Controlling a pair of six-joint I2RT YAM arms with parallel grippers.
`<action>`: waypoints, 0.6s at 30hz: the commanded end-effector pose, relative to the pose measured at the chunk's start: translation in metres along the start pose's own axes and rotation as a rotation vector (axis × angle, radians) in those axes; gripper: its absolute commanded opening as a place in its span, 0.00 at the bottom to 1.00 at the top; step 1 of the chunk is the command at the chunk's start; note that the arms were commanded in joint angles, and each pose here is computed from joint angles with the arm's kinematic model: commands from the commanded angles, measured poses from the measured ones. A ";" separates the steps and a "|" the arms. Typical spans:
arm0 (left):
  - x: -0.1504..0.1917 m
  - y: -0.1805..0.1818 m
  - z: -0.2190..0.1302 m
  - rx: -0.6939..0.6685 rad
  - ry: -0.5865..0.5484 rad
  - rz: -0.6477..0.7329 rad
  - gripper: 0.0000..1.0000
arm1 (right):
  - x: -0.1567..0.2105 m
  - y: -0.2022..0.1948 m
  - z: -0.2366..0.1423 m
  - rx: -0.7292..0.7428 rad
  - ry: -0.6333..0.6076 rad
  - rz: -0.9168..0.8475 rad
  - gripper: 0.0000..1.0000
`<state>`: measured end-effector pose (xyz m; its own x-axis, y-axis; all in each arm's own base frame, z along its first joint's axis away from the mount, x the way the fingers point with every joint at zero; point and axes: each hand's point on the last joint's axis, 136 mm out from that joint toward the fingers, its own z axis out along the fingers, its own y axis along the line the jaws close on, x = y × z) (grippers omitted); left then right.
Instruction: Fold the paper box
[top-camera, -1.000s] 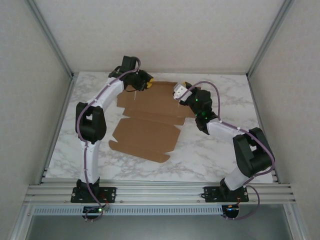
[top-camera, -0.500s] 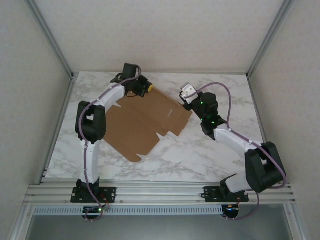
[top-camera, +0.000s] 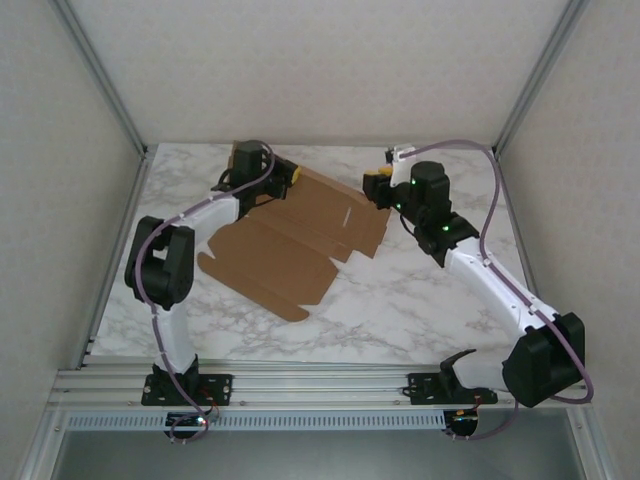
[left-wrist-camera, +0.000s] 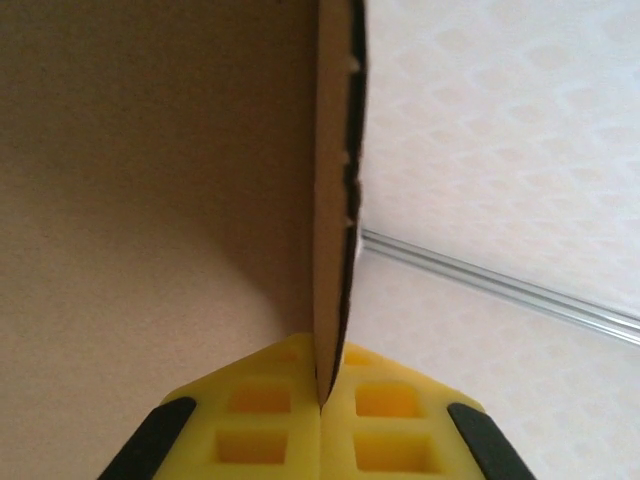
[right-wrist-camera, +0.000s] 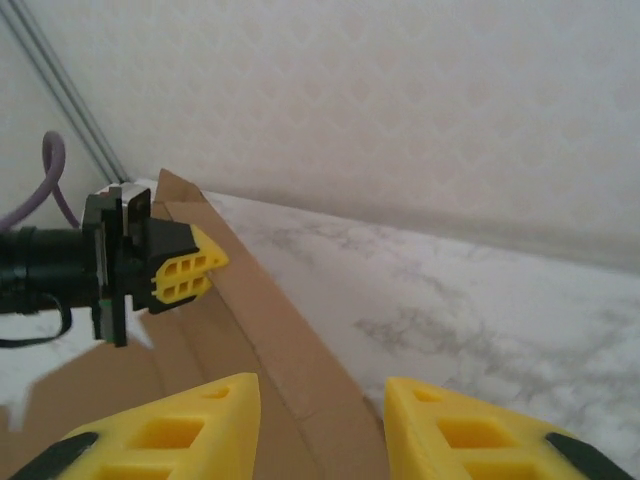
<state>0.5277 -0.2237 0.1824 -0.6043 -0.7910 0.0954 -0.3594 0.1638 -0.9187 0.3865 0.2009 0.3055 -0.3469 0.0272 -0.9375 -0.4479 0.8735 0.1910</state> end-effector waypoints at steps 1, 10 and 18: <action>0.002 -0.045 -0.014 0.189 -0.020 0.022 0.00 | 0.039 -0.027 0.001 0.098 0.207 0.320 0.39; 0.012 -0.043 -0.017 0.222 0.001 0.068 0.00 | 0.058 -0.017 0.037 -0.074 0.431 0.869 0.57; 0.014 -0.039 -0.017 0.217 0.012 0.065 0.00 | 0.062 -0.014 0.059 -0.107 0.433 0.982 0.60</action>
<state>0.5268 -0.2259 0.1925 -0.6075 -0.7918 0.0636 -0.2446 0.1103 -0.9633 0.4132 0.2085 0.2153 -0.8460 0.4788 -0.2347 0.1085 0.5856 0.8033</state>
